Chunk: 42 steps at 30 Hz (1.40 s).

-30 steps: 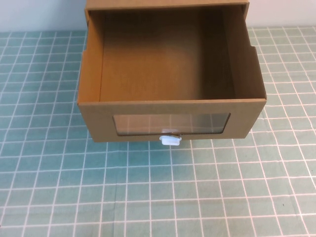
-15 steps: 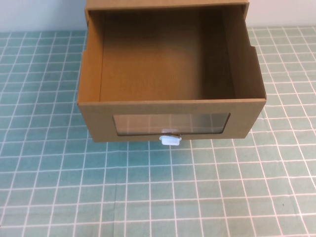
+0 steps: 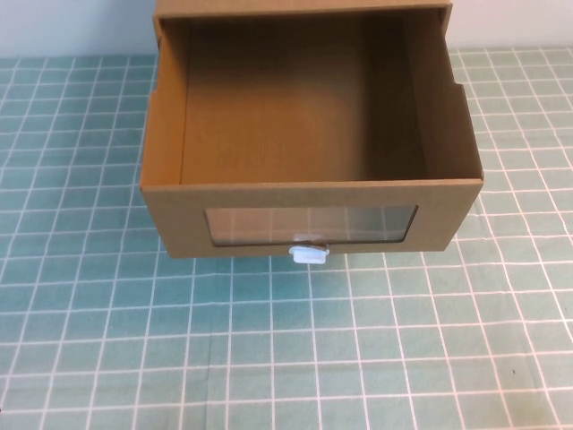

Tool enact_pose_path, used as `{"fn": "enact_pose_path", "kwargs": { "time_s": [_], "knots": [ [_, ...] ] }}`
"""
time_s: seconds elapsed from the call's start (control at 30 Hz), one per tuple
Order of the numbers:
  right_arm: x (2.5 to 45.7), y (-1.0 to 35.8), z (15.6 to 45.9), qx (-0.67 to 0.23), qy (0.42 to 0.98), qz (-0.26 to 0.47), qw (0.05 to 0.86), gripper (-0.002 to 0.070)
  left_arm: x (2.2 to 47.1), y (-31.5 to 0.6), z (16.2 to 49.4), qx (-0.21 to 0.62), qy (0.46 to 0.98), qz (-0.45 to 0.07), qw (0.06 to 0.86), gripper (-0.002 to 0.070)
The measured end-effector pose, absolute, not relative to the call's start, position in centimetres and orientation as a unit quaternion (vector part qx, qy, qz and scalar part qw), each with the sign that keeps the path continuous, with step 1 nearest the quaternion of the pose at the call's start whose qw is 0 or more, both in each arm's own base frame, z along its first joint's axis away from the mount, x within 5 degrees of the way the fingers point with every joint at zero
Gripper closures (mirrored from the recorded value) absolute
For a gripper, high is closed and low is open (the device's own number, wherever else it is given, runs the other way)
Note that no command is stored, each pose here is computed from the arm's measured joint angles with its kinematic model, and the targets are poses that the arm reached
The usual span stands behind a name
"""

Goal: Open the shoe box
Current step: 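Pull the top drawer of the cardboard box fully open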

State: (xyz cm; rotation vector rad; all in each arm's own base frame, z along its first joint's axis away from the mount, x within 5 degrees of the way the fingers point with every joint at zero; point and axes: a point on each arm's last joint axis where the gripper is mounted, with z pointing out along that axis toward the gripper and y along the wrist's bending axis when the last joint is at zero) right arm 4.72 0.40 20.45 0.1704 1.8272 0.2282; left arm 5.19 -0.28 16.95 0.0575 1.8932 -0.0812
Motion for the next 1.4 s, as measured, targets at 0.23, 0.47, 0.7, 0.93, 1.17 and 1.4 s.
{"fn": "enact_pose_path", "kwargs": {
  "time_s": [0.23,0.47,0.7,0.93,1.17,1.4],
  "knots": [
    [5.3,0.5,17.6,0.061,0.793,0.090,0.600,0.0689,5.2,-0.3,17.0,0.025,0.811,-0.035,0.583,0.0680],
    [5.3,0.6,17.6,0.021,0.793,0.069,0.605,0.0689,5.2,-0.3,17.0,0.025,0.811,-0.035,0.583,0.0680],
    [5.2,0.9,17.3,-0.019,0.801,0.057,0.595,0.0689,5.2,-0.3,17.0,0.025,0.811,-0.035,0.583,0.0680],
    [5.2,1.1,17.4,-0.007,0.799,0.081,0.596,0.0689,5.2,-0.3,17.0,0.026,0.811,-0.034,0.583,0.0680],
    [5.2,1.2,17.4,0.002,0.797,0.096,0.597,0.0689,5.2,-0.3,17.0,0.026,0.811,-0.034,0.583,0.0680],
    [5.2,1.2,17.5,0.001,0.796,0.095,0.597,0.0689,5.2,-0.3,17.0,0.026,0.811,-0.034,0.583,0.0680]
  ]
}}
